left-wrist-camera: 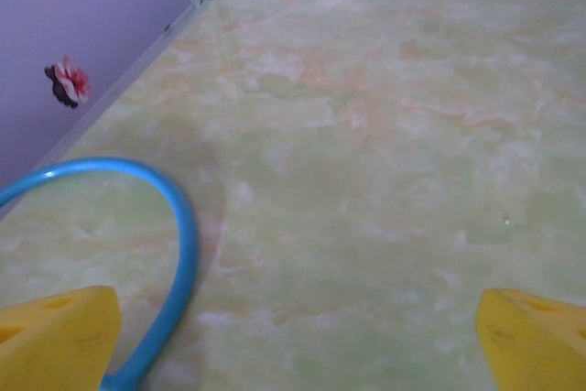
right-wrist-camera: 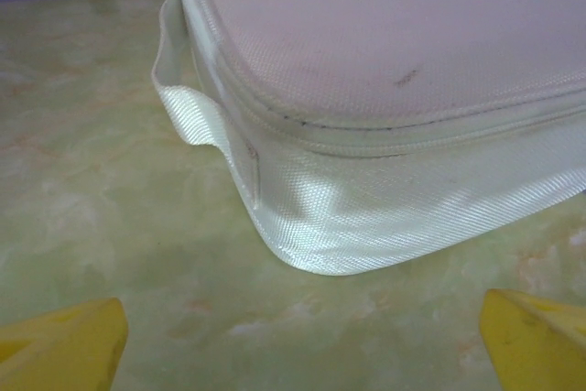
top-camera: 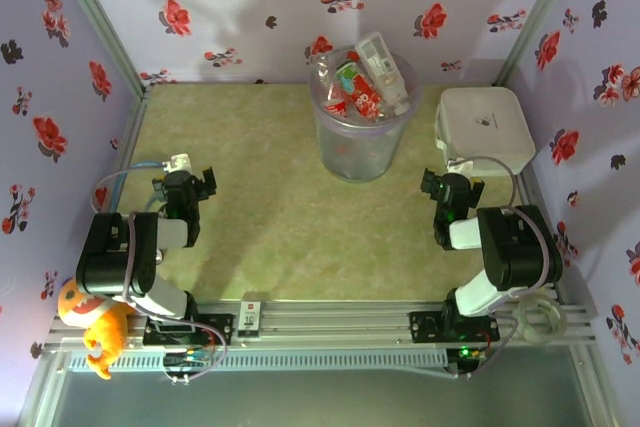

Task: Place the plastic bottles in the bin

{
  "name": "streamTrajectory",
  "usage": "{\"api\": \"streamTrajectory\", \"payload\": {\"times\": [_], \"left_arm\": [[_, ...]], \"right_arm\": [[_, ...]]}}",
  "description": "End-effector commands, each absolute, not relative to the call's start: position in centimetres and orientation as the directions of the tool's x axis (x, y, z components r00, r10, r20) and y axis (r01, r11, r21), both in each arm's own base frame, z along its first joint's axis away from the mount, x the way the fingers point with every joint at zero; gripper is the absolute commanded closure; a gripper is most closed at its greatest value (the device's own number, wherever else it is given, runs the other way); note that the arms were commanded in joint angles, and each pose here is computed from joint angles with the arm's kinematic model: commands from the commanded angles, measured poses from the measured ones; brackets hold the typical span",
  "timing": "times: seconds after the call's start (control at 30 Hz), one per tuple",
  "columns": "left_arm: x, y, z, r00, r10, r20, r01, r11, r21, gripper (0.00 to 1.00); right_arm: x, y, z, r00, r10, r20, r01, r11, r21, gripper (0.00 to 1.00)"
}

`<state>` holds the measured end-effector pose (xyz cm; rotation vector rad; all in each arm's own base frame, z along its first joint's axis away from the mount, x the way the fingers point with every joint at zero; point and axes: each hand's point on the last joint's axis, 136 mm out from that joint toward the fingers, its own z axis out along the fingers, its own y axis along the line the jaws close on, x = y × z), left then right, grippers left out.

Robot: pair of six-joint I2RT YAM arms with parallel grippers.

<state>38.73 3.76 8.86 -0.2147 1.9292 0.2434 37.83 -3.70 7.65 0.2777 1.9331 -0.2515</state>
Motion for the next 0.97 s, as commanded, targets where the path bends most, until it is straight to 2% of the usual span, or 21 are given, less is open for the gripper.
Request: {"api": "streamTrajectory", "payload": {"times": [0.0, 0.93], "left_arm": [[39.21, 3.83, 9.87, -0.316, -0.017, -0.949, -0.258, 0.964, 0.069, 0.00], [39.20, 3.85, 9.83, -0.316, -0.015, -0.949, -0.259, 0.963, 0.071, 0.00]], "right_arm": [[38.59, -4.23, 9.13, -0.295, 0.112, -0.949, 0.340, 0.941, 0.005, 0.01], [38.45, -4.42, 9.15, -0.296, 0.113, -0.949, 0.350, 0.937, 0.003, 0.01]]}}
